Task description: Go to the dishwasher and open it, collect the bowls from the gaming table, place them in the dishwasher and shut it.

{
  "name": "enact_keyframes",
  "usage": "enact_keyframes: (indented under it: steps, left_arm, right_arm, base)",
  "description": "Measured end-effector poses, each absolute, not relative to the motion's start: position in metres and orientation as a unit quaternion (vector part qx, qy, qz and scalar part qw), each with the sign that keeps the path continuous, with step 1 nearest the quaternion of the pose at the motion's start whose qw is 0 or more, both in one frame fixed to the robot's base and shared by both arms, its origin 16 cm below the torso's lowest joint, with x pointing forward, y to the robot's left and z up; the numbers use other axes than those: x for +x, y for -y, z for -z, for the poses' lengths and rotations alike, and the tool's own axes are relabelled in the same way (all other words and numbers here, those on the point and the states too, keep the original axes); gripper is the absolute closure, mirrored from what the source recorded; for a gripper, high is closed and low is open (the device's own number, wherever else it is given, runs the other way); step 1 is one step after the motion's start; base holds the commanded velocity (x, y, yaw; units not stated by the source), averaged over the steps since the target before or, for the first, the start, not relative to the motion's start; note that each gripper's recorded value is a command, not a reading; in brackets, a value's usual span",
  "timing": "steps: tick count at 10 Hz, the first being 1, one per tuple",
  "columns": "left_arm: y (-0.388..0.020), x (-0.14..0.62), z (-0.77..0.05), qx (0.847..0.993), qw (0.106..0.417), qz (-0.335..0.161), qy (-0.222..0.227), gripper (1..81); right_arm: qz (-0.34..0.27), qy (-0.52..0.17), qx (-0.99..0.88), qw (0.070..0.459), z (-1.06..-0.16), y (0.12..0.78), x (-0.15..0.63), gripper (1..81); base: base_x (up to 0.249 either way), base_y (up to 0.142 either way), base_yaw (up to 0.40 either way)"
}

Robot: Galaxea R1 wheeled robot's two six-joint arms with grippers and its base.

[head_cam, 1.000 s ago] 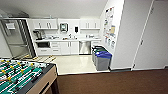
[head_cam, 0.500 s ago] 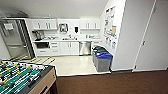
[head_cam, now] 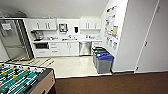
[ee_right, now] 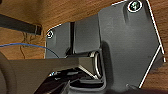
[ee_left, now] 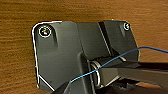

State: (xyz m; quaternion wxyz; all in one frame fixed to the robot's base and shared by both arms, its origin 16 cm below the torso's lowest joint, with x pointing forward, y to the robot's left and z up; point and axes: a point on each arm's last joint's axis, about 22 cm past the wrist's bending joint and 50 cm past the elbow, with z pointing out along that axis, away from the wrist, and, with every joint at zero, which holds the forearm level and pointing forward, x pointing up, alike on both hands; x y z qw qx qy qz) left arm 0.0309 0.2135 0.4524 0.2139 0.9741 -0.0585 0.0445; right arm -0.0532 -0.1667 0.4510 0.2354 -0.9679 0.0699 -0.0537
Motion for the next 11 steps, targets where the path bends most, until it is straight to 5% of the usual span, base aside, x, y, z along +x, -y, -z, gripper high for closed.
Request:
enact_keyframes:
  steps: [11]
  left_arm:
    - [-0.2099, 0.0315, -0.4524, 0.974, 0.216, -0.046, 0.058, 1.0]
  right_arm:
    - [0.054, -0.069, -0.968, 0.236, -0.4513, 0.1664, -0.0513, 1.0]
  base:
    - [0.189, 0.000, 0.000]
